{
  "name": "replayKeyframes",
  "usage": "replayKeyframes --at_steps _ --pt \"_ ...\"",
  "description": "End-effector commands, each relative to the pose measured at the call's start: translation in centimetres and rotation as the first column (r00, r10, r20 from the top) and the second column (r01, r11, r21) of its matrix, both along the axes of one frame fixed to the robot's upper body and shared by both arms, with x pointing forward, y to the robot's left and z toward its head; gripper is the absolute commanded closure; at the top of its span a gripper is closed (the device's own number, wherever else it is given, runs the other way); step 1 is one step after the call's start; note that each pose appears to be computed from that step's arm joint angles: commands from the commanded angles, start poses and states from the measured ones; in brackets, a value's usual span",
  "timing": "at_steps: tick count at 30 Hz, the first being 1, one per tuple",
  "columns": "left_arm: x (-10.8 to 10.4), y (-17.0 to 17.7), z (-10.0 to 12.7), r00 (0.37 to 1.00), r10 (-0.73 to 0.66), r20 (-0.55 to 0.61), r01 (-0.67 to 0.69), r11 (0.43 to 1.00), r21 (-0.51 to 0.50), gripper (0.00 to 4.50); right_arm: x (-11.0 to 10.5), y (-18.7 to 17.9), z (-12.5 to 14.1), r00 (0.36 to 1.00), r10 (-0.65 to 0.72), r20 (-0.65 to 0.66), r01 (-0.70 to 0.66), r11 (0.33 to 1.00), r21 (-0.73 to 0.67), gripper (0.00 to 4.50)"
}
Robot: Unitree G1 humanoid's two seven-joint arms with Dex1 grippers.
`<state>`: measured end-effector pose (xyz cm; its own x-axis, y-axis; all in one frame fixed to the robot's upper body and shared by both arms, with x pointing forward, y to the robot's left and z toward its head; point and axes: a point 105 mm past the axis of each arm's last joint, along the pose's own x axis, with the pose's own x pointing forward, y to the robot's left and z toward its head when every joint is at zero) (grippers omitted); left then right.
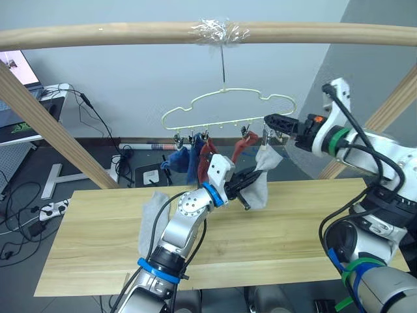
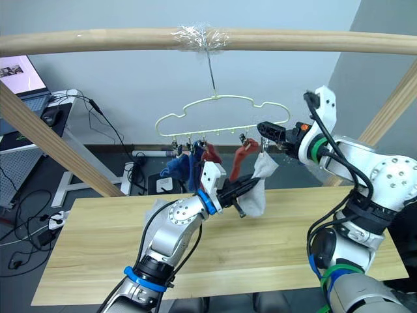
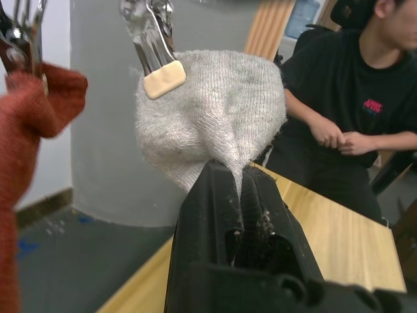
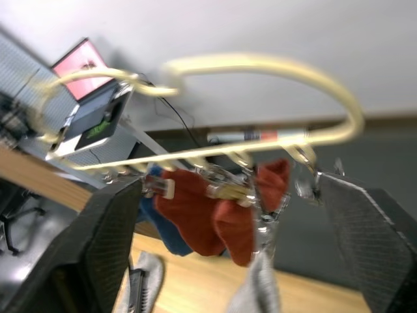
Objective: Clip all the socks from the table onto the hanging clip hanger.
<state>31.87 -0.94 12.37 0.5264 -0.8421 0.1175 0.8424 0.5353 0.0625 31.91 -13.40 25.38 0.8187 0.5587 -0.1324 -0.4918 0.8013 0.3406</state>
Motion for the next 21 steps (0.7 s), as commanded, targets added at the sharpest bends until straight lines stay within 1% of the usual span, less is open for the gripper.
replayKeyframes --at_steps 1,4,5,6,8,11,12,15,18,21 --pt "0.1 -0.1 0.9 0.999 -0.015 -0.049 0.011 0.998 -0.065 3.68 -2.2 0.3 -0.3 0.996 0.023 0.090 -0.014 0.995 -0.103 0.00" --pt "0.3 0.1 0.4 0.997 -0.017 -0.082 0.012 0.998 -0.058 2.90 -3.0 -0.3 -1.5 0.994 -0.019 0.106 0.038 0.983 -0.181 0.00" --pt "0.4 0.3 -0.1 0.995 -0.015 -0.098 0.010 0.999 -0.048 2.61 -3.3 -0.5 -2.2 0.993 -0.032 0.113 0.057 0.973 -0.225 0.00" --pt "0.6 0.7 -0.5 0.994 -0.010 -0.106 0.007 0.999 -0.032 2.41 -3.5 -0.9 -3.1 0.991 -0.067 0.115 0.095 0.962 -0.257 0.00" --pt "0.7 1.5 -1.0 0.994 -0.004 -0.105 0.004 1.000 -0.002 1.92 -4.0 -1.2 -4.5 0.984 -0.124 0.128 0.156 0.945 -0.288 0.00" --pt "0.8 2.9 -0.8 0.998 0.001 -0.064 0.002 0.999 0.042 1.18 -4.4 -1.1 -6.0 0.975 -0.156 0.160 0.200 0.928 -0.315 0.00" --pt "0.8 3.5 -0.7 0.999 0.000 -0.054 0.003 0.998 0.055 0.93 -4.6 -1.0 -6.4 0.972 -0.169 0.166 0.212 0.931 -0.297 0.00" --pt "0.8 5.4 0.7 0.999 -0.011 -0.036 0.013 0.999 0.048 0.09 -4.6 -0.7 -6.9 0.949 -0.218 0.229 0.278 0.919 -0.278 0.00" --pt "0.6 6.9 2.1 0.999 -0.036 0.025 0.034 0.996 0.086 0.04 -4.2 -0.7 -6.6 0.914 -0.259 0.311 0.346 0.899 -0.270 0.00" --pt "-0.3 8.3 4.9 0.988 -0.098 0.122 0.085 0.991 0.105 0.00 -3.2 -0.6 -6.2 0.868 -0.316 0.382 0.430 0.863 -0.265 0.48"
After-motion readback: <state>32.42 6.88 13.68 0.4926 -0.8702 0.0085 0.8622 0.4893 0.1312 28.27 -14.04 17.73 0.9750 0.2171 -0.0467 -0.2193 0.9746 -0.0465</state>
